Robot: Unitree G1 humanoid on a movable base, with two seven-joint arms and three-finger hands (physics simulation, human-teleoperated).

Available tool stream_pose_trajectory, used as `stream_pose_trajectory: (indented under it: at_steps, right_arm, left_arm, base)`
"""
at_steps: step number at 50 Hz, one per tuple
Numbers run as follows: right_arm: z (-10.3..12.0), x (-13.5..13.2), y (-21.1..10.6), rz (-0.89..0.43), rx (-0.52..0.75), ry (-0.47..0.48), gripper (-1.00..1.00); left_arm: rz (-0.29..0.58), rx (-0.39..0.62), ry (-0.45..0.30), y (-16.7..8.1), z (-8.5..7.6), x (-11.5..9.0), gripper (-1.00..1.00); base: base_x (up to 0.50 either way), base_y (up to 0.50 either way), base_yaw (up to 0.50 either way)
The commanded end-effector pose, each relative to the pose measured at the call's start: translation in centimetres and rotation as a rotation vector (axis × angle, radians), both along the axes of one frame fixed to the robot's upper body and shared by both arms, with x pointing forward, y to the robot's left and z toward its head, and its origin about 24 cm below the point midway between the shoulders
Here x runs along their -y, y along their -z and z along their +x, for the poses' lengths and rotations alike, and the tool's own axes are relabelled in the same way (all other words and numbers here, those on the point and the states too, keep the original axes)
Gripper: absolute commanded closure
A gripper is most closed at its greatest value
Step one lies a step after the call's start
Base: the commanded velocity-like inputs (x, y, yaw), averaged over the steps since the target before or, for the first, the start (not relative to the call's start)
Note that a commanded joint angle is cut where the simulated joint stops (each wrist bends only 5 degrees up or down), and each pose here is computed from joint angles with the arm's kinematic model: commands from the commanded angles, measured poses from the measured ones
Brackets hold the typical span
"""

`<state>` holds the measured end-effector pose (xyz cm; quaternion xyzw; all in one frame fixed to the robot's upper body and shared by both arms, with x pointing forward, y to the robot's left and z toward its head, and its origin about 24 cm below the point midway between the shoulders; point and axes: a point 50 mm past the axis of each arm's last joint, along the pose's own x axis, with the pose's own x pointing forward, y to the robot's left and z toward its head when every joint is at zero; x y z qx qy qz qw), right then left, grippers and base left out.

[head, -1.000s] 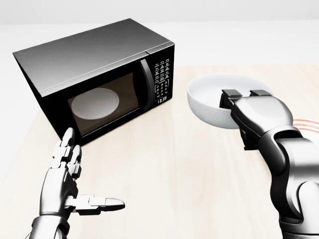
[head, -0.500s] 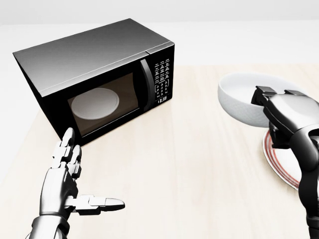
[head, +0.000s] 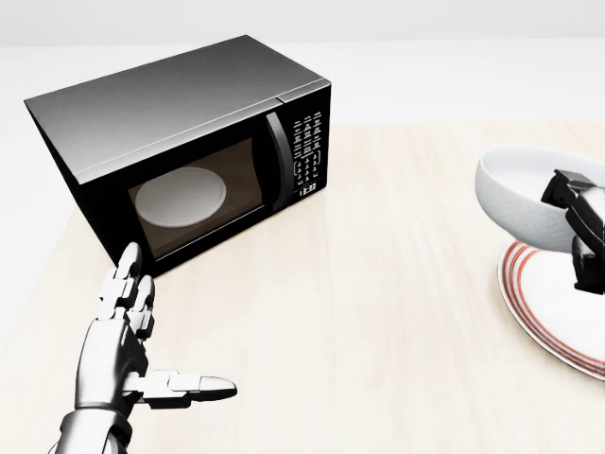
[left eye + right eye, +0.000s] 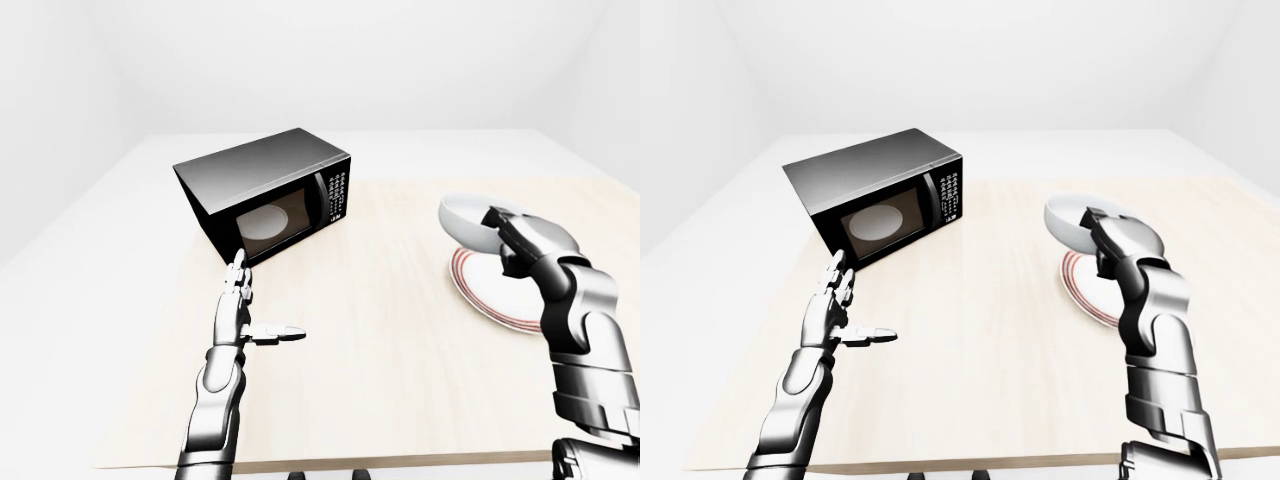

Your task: Pick up the white bowl and put it on the plate.

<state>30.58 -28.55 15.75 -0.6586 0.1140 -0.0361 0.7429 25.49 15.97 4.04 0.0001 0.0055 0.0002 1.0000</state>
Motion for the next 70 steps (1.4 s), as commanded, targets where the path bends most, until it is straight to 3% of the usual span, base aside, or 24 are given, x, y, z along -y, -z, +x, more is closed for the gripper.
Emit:
stream_pose_trajectory:
  at_steps: [1, 42, 70]
  right_arm:
    - [-0.6, 1.8, -0.2, -0.100, -0.001, 0.056, 1.00]
    - [-2.1, 6.7, 1.0, -0.073, -0.015, 0.187, 1.00]
    - [-1.5, 7.2, 2.9, -0.055, -0.067, 0.204, 1.00]
  left_arm:
    - [0.000, 0.000, 0.000, 0.0, 0.0, 0.0, -1.00]
    - [0.000, 0.000, 0.000, 0.0, 0.0, 0.0, -1.00]
    - [-0.001, 0.000, 0.000, 0.0, 0.0, 0.0, -1.00]
  base:
    - [0.00, 0.00, 0.00]
    - [0.00, 0.00, 0.00]
    - [0.00, 0.00, 0.00]
